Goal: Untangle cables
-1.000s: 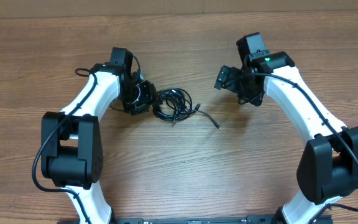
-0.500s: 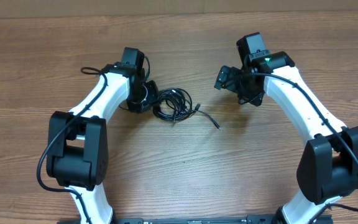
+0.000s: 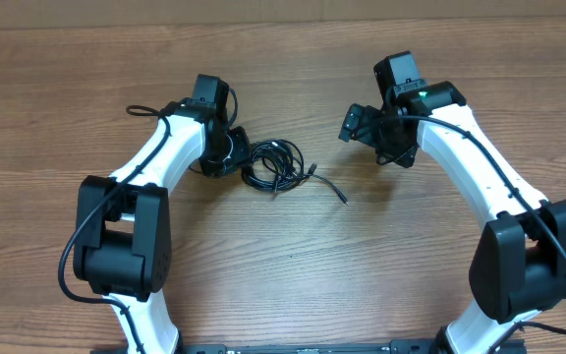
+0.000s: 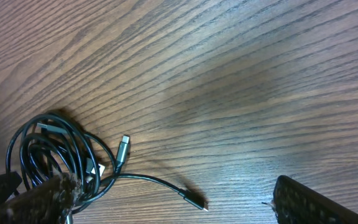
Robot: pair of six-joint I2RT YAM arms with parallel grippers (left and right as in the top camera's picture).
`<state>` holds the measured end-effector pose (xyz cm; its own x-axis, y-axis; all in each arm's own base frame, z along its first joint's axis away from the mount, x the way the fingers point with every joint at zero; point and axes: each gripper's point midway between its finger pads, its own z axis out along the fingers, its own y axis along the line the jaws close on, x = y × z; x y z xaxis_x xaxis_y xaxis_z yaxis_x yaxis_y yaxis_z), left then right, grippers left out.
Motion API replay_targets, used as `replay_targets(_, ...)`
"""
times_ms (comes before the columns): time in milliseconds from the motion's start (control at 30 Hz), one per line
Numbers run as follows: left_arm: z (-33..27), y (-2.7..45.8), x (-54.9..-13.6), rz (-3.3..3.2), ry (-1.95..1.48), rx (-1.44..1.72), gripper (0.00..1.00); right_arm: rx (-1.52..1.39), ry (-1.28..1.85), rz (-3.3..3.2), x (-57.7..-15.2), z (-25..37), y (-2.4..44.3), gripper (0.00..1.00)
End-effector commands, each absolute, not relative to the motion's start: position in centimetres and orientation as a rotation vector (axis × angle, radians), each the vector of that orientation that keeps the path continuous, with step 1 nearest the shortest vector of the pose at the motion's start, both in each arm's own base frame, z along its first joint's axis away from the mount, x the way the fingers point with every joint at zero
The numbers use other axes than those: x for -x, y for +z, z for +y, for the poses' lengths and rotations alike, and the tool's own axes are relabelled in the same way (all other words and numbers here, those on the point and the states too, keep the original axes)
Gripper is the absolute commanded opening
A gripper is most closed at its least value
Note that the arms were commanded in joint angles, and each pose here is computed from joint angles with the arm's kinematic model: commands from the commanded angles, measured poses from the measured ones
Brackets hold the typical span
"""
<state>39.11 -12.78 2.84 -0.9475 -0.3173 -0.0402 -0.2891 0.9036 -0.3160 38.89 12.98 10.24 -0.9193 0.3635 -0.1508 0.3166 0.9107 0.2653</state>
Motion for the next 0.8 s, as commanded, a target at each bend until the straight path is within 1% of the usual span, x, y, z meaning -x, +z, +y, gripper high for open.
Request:
replay_targets(0, -12.8, 2.2, -38.6, 2.996, -0.449, 0.490, 0.36, -0.518, 0.363, 2.860, -39.3, 13.1, 10.7, 1.00)
replay_targets(67, -13.3, 2.1, -38.3, 3.005, -0.448, 0.472, 0.37, -0.518, 0.363, 2.860, -39.3, 13.1, 10.7, 1.00)
replay_targets(100, -13.7, 2.1, -38.1, 3.009, -0.446, 0.457, 0.40, -0.518, 0.363, 2.860, -39.3, 13.1, 10.7, 1.00)
replay_targets(167, -13.8, 2.0, -38.1, 3.008, -0.413, 0.439, 0.40, -0.518, 0.363, 2.860, -39.3, 13.1, 10.7, 1.00)
replay_targets(200, -13.7, 1.9, -38.1, 3.005, -0.391, 0.437, 0.40, -0.518, 0.363, 2.860, -39.3, 13.1, 10.7, 1.00)
replay_targets(267, -13.7, 1.9, -38.1, 3.006, -0.390, 0.437, 0.33, -0.518, 0.363, 2.860, -39.3, 13.1, 10.7, 1.00)
replay_targets(400, -13.5, 1.8, -37.9, 3.011, -0.381, 0.439, 0.33, -0.518, 0.363, 2.860, -39.3, 13.1, 10.7, 1.00)
replay_targets(433, -13.5, 1.8, -38.0, 3.011, -0.382, 0.439, 0.31, -0.518, 0.363, 2.860, -39.3, 13.1, 10.7, 1.00)
replay_targets(467, -13.6, 1.9, -38.1, 3.003, -0.385, 0.436, 0.17, -0.518, 0.363, 2.860, -39.3, 13.1, 10.7, 1.00)
replay_targets(533, -13.6, 1.9, -38.3, 2.996, -0.389, 0.434, 0.04, -0.518, 0.363, 2.860, -39.3, 13.1, 10.7, 1.00)
replay_targets(567, -13.6, 2.1, -38.4, 2.993, -0.395, 0.434, 0.04, -0.518, 0.363, 2.860, -39.3, 13.1, 10.7, 1.00)
replay_targets(667, -14.1, 4.3, -38.5, 2.982, -0.482, 0.422, 0.04, -0.518, 0.363, 2.860, -39.3, 13.1, 10.7, 1.00)
replay_targets(733, -15.1, 8.5, -39.4, 2.904, -0.586, 0.354, 0.04, -0.518, 0.363, 2.860, -39.3, 13.1, 10.7, 1.00)
replay_targets(767, -16.2, 12.5, -40.1, 2.813, -0.687, 0.257, 0.04, -0.518, 0.363, 2.860, -39.3, 13.1, 10.7, 1.00)
